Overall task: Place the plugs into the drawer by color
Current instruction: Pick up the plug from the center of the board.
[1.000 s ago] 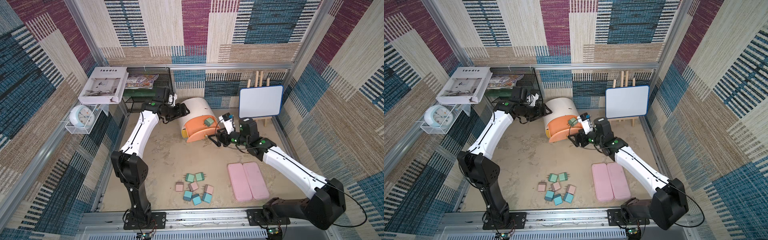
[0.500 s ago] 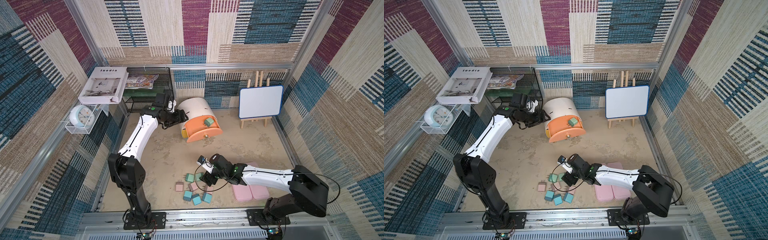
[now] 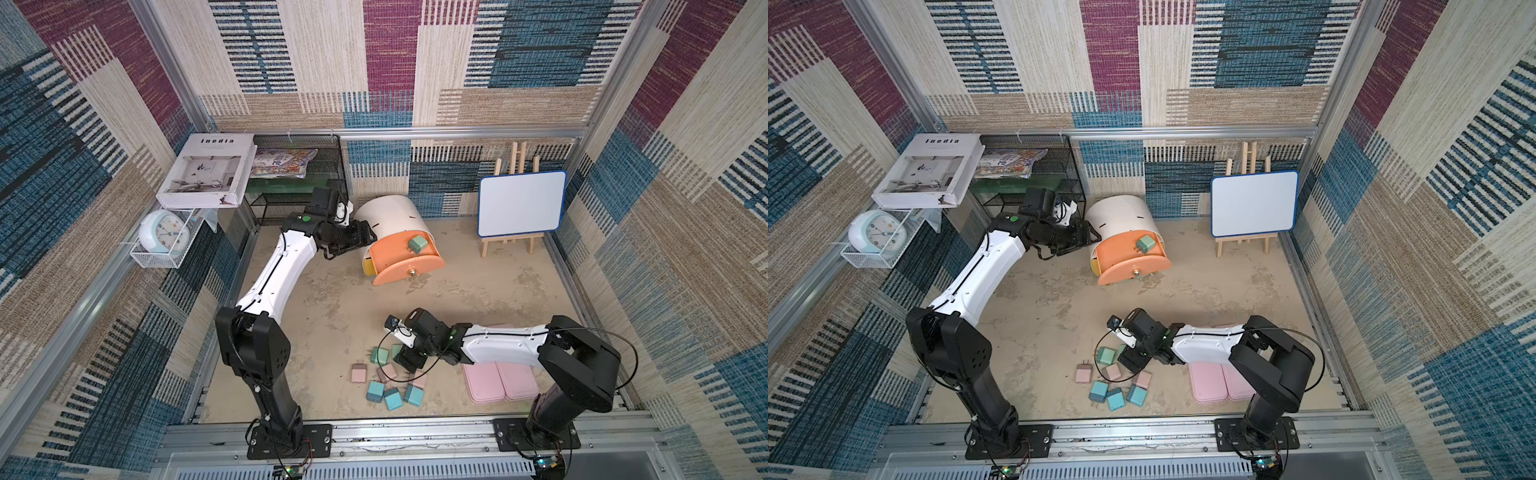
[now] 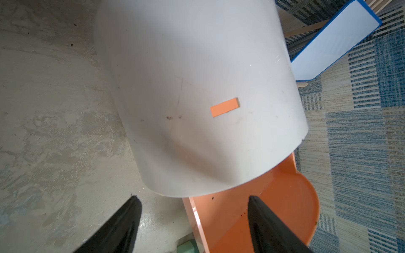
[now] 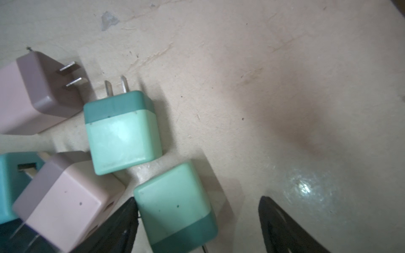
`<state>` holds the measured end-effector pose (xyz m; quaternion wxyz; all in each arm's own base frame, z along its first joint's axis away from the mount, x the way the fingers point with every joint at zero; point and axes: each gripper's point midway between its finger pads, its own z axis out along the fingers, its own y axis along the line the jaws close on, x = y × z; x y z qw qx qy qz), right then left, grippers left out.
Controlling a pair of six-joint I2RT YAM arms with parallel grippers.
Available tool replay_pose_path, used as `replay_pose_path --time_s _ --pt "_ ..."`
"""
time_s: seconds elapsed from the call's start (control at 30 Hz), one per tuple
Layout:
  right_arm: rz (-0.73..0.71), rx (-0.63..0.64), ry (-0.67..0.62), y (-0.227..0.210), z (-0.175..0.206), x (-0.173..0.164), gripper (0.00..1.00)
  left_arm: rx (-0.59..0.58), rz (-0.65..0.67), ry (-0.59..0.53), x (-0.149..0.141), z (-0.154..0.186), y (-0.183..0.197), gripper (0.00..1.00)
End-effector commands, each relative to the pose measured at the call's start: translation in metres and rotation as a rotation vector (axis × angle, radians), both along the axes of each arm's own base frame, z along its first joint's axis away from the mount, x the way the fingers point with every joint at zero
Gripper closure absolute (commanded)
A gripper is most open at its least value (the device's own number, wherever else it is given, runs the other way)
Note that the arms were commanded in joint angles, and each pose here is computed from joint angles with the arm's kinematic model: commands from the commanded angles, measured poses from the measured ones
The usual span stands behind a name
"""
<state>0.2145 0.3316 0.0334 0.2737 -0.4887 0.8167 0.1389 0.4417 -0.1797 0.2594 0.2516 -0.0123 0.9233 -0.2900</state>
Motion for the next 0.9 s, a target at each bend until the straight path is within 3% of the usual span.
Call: replay_pose_path --time_s 0.0,0.2,0.37,0.53,0.73,0.87 --pt "-0.008 0.001 -0.001 0.002 0.0 0.002 0.15 -0.008 -0.011 -0.031 0.001 0.008 -0.002 0.2" --pt "-0.051 0.009 0.029 0.001 -0.001 0.002 0.33 -0.01 -0.014 -0.031 0.0 0.009 -0.002 0.2" --pt "-0.139 0.008 0.035 -0.007 0.0 0.007 0.41 -0.008 -0.012 -0.032 0.0 0.008 -0.002 0.2" --pt "-0.237 0.002 0.059 -0.012 0.001 0.012 0.37 -0.01 -0.014 -0.03 0.0 0.008 -0.002 0.2" --pt "-0.523 0.021 0.124 -0.027 0.0 0.022 0.41 -0.01 -0.01 -0.033 -0.001 0.009 -0.001 0.2" --pt "-0.6 0.047 0.171 -0.028 -0.012 0.021 0.41 -0.011 -0.008 -0.037 -0.001 0.01 -0.001 0.2"
